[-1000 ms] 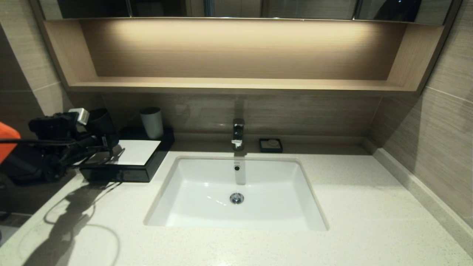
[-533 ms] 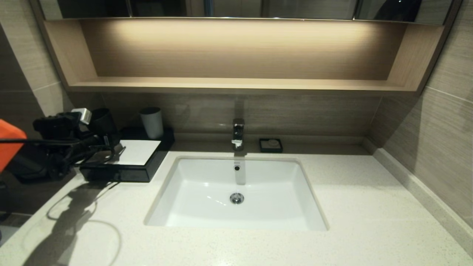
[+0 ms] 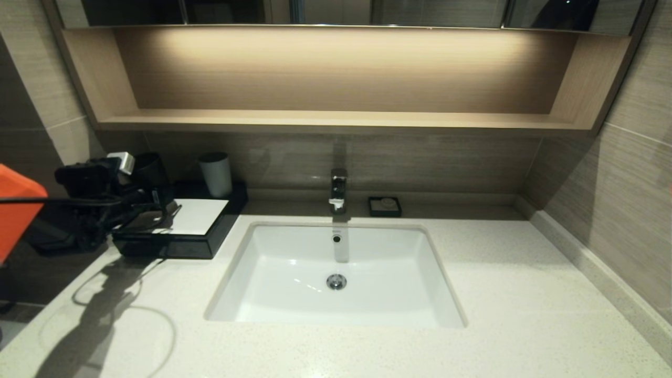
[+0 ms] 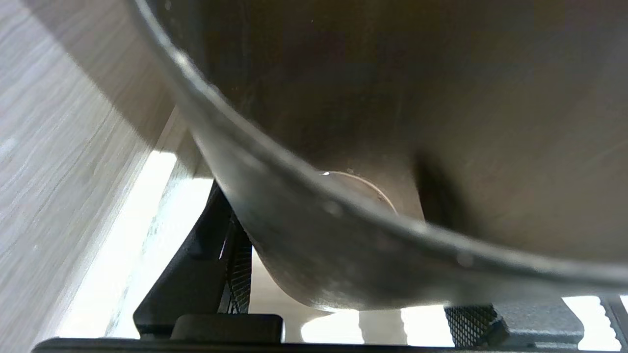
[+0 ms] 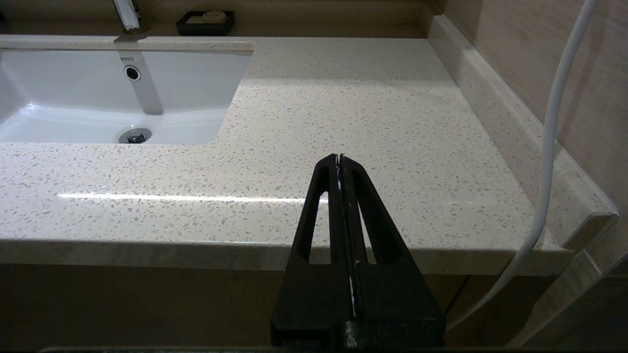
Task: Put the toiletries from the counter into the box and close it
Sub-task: Place the cup on the storage box
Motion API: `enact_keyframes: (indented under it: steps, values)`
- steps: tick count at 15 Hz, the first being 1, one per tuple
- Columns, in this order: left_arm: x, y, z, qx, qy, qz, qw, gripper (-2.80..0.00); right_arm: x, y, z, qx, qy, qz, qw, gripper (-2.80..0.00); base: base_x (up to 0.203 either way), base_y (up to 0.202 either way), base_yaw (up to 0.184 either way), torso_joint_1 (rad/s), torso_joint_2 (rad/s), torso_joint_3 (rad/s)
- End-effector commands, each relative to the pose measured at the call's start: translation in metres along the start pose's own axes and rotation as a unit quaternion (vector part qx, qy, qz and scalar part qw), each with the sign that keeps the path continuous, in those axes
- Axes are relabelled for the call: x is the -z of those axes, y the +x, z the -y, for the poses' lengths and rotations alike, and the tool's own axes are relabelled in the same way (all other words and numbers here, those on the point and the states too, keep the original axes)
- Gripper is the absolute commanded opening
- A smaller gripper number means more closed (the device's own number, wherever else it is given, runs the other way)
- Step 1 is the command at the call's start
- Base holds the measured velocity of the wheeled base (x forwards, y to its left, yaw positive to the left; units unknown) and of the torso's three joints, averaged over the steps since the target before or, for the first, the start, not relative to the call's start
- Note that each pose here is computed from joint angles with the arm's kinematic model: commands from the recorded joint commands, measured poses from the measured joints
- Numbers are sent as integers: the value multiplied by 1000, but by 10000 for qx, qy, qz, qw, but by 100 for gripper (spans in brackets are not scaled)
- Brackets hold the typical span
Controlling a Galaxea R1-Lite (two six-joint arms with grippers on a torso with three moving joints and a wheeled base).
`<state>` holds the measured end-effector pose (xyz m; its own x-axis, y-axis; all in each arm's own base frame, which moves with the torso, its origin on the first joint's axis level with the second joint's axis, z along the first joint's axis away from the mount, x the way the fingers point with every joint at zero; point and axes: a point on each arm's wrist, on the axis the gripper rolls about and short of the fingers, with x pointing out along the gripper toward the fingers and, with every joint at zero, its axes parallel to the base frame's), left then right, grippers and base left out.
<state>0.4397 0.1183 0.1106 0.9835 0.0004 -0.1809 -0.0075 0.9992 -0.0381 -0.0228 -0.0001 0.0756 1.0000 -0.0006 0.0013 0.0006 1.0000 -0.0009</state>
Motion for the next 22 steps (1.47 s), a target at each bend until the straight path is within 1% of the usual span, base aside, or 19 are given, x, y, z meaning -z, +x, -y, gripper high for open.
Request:
enact_keyframes:
  steps: [1, 5, 12, 22]
  values:
    - [3, 4, -1, 10, 3, 13, 10000, -280, 0, 0, 0, -3, -3, -6, 10000, -280, 0, 0, 0, 0, 0, 0]
    - [6, 10, -2, 17, 7, 22, 10000, -280, 0, 0, 0, -3, -3, -4, 10000, -280, 0, 0, 0, 0, 0, 0]
    - [3, 21, -2, 45, 46, 142, 9999, -280, 0, 0, 0, -3, -3, -6, 10000, -280, 0, 0, 0, 0, 0, 0]
    - [11, 35, -2, 77, 43, 108, 9999, -280, 0, 0, 0, -3, -3, -6, 10000, -280, 0, 0, 0, 0, 0, 0]
